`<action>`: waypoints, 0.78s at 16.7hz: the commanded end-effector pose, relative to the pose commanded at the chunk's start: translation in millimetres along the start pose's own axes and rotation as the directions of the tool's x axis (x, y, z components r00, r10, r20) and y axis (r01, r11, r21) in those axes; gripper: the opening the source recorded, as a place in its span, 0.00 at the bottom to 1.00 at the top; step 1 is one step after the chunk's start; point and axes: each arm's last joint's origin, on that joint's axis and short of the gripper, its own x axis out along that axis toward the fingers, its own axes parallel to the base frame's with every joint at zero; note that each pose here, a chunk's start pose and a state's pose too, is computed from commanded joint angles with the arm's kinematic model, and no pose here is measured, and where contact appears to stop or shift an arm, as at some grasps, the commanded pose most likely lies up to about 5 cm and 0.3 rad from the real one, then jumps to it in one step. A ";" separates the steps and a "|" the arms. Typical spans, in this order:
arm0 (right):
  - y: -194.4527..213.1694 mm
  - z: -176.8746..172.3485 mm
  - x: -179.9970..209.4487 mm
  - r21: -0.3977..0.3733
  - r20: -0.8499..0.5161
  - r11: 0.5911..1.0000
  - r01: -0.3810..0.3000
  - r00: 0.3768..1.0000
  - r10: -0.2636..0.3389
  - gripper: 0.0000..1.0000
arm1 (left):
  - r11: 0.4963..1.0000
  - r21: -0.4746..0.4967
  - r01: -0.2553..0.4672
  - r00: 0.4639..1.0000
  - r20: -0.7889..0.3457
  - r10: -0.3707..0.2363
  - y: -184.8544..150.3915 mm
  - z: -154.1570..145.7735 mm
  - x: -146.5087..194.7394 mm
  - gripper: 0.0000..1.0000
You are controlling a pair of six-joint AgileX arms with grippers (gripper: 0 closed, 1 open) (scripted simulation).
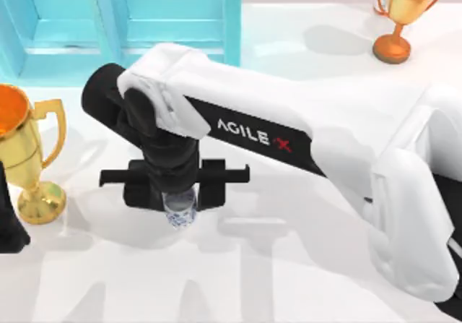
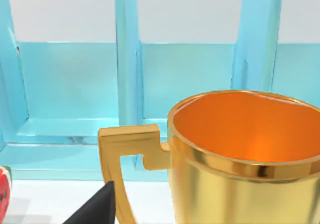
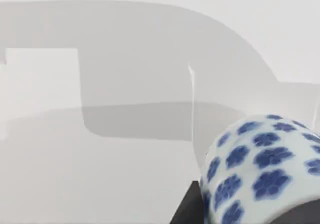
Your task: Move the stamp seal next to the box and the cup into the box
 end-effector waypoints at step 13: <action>0.4 -1.1 -0.3 -0.002 -0.001 1.000 0.000 1.000 0.000 0.00 | 1.000 0.000 0.000 1.000 0.000 0.000 0.0 0.0 0.0 1.00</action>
